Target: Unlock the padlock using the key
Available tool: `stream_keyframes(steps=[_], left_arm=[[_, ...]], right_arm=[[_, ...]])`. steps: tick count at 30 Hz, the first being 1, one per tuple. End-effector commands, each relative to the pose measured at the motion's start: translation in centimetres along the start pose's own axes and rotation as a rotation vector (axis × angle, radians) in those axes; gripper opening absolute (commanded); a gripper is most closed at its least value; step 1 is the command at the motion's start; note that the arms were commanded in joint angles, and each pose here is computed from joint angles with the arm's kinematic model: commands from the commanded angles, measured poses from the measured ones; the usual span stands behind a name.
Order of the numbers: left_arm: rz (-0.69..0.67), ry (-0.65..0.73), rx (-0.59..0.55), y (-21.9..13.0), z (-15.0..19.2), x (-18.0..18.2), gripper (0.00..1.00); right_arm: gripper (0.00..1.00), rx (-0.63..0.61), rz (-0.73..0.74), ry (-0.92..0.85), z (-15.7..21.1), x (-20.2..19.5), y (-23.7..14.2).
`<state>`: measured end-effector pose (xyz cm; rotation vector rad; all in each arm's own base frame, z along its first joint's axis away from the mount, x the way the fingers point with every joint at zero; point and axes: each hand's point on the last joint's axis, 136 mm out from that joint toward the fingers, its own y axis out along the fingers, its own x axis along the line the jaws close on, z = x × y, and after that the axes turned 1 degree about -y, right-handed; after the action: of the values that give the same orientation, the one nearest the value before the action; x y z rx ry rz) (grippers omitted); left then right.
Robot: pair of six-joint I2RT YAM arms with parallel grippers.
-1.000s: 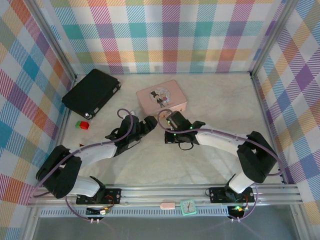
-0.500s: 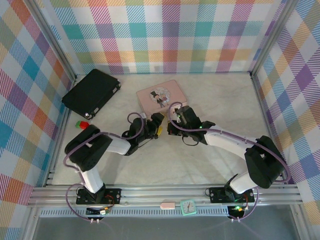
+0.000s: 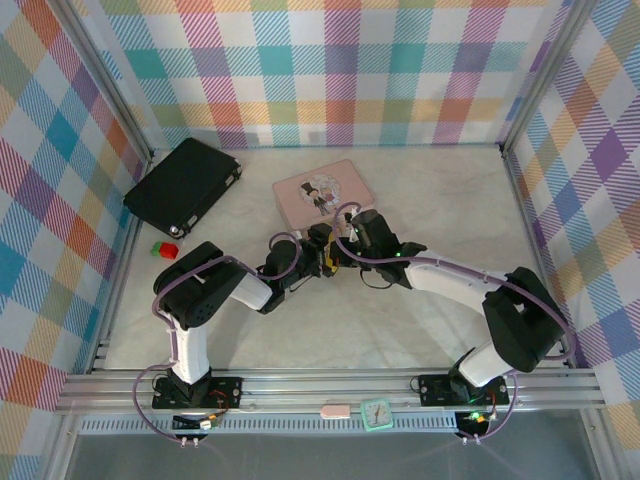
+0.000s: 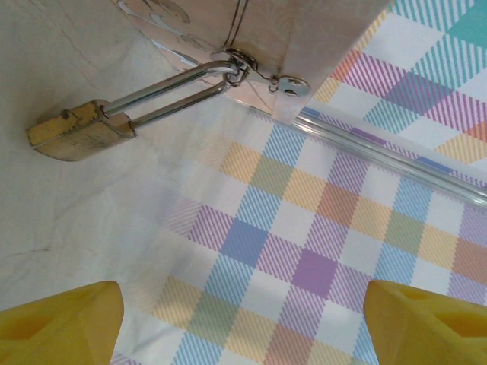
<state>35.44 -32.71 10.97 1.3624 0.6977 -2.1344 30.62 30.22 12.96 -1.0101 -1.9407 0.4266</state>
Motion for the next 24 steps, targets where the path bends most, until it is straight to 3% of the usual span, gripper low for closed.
stream_keyframes(steps=[1, 7, 15, 24], left_arm=[[0.093, -0.041, 0.040, 0.1, 1.4, -2.9, 0.81], [0.072, -0.045, 0.023, 0.0, 0.9, -2.1, 0.76], [0.075, -0.049, 0.022, 0.1, 0.7, -2.0, 0.60], [0.065, -0.049, 0.019, 0.2, 0.6, -1.6, 0.52]], right_arm=[[0.00, -0.028, -0.019, -0.031, -0.7, 0.4, 0.2], [0.00, -0.036, -0.005, -0.042, -0.7, 0.1, -0.3], [0.00, -0.031, 0.011, -0.035, -0.1, -0.6, -1.0], [0.00, -0.048, 0.013, -0.042, -0.3, -0.8, -1.9]])
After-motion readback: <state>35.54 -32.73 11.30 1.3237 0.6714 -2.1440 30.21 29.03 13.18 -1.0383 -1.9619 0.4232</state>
